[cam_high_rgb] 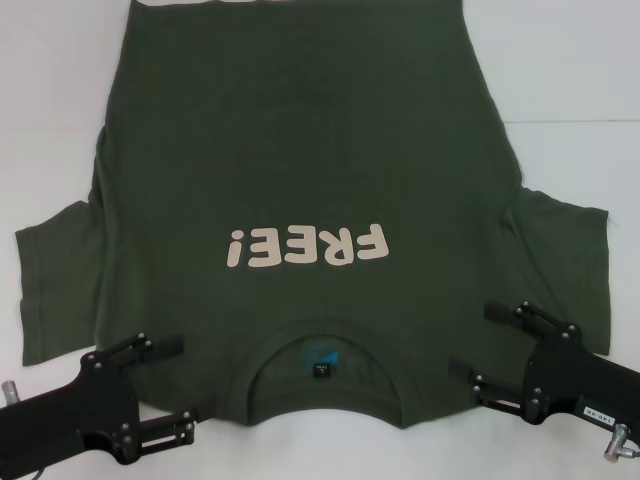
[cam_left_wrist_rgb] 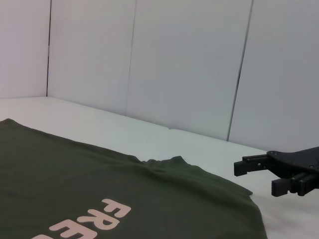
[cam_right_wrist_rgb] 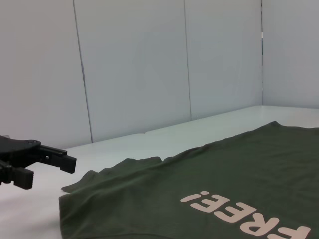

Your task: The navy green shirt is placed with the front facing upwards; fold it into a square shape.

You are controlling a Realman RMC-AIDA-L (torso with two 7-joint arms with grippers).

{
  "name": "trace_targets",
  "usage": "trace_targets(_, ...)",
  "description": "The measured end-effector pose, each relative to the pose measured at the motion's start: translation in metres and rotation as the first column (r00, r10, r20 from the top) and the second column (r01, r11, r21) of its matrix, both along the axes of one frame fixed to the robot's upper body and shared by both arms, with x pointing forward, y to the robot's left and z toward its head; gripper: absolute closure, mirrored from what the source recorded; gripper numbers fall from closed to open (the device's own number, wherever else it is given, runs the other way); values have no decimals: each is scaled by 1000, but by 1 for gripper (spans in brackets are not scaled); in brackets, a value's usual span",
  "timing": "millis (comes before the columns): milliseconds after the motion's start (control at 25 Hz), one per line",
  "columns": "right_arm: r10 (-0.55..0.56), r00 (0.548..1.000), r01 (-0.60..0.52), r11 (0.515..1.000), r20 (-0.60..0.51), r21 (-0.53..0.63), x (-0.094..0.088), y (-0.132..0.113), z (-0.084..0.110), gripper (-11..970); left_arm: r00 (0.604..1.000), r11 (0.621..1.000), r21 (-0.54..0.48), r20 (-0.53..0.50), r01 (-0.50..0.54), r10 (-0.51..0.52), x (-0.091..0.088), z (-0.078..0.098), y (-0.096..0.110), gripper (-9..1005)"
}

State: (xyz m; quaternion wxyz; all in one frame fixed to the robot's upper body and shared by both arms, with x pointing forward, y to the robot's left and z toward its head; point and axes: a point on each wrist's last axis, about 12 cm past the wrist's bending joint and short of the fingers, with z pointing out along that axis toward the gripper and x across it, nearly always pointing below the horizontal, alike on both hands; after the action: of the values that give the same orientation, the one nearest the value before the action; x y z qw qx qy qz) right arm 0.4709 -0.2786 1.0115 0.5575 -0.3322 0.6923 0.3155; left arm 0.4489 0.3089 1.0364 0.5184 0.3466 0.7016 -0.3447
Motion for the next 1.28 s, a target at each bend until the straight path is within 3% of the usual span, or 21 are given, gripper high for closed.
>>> trace_targets(560,6,1000,-6,1000,3,1,3,1,1,28,999,998,-46,-6,-39,39,1,2,1,139)
trace_targets(760,9,1000,-9,1000,5,1,4,2,2,28,973,962,-194,-163,-191,161,10,13,17,140)
trace_targets(880,11,1000,-11,1000,5,4,4,2,2,28,936,929,-251,-295,-271,193,22,24,31,141)
trace_targets(1000,12,1000,-12,1000,3,8,3,2,2,28,872,899,-263,-443,-349,209,37,36,46,141)
trace_targets(1280,9,1000,-9,1000,-1,11,1,1,2,28,651,879,-58,-695,-474,305,72,59,76,142)
